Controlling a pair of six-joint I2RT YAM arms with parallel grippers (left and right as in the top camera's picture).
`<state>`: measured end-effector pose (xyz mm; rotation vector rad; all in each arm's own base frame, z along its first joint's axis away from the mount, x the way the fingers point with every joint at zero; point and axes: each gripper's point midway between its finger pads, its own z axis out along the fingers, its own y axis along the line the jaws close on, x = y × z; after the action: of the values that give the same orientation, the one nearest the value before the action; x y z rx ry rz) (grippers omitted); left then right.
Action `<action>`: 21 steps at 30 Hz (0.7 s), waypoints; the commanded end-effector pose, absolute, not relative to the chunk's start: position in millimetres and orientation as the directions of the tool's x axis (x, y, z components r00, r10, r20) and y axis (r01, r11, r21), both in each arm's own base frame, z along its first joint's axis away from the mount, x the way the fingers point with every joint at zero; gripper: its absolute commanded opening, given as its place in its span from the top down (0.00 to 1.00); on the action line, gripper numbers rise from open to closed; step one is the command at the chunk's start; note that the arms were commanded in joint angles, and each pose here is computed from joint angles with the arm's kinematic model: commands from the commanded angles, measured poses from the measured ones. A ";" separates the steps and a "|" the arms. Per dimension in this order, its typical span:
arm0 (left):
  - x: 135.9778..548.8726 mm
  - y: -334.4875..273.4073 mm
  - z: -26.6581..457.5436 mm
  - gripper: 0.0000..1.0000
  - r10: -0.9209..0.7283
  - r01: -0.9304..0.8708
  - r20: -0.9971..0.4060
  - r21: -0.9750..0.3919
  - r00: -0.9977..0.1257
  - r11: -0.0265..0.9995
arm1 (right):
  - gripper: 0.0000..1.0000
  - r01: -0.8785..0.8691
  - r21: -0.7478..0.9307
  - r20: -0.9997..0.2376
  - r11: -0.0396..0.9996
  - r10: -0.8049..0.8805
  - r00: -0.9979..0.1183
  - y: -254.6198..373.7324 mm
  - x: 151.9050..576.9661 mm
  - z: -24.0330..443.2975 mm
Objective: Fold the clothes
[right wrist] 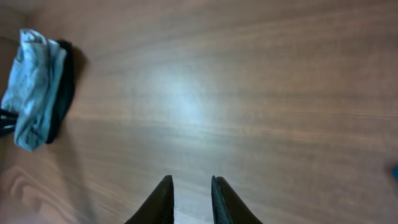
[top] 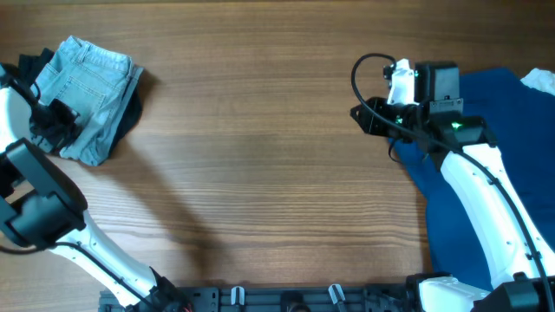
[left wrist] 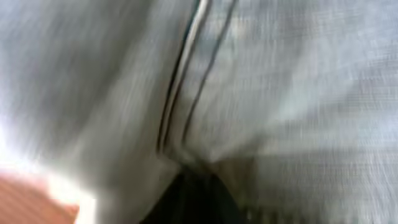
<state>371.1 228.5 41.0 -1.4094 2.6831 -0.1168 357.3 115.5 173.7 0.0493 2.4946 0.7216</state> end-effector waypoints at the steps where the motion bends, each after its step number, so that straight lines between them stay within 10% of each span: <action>1: 382.1 217.5 137.5 0.77 -0.765 -0.733 -0.194 -0.218 -0.614 0.644 | 0.79 -0.168 0.479 -0.582 0.862 0.168 -0.796 113.8 365.3 203.1; 6: 354.3 131.7 273.7 0.63 -0.569 -0.508 -0.429 -0.260 -0.701 0.821 | 0.79 -0.307 0.424 -0.761 0.852 0.151 -0.631 113.2 347.7 293.2; 11: 299.2 34.3 341.3 0.20 -0.338 -0.287 -0.574 -0.181 -0.746 0.941 | 0.75 -0.347 0.326 -0.886 0.879 0.157 -0.435 94.2 285.3 363.7; 12: 284.8 20.4 347.6 0.00 -0.298 -0.258 -0.588 -0.154 -0.752 0.954 | 0.58 -0.319 0.302 -0.907 0.899 0.167 -0.388 84.3 270.9 375.1; 15: 257.7 -7.1 353.1 0.00 -0.209 -0.162 -0.588 -0.133 -0.781 0.978 | 0.00 -0.302 0.272 -0.938 0.913 0.182 -0.295 73.1 244.0 396.9; 21: 248.3 -19.7 359.1 0.00 -0.170 -0.107 -0.606 -0.138 -0.777 0.985 | 0.00 -0.270 0.351 -0.906 0.896 0.252 -0.341 72.2 234.9 391.2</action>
<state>249.4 -22.3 357.2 -0.1877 2.4770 -0.1482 233.8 76.2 394.6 -0.0841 1.8149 0.5179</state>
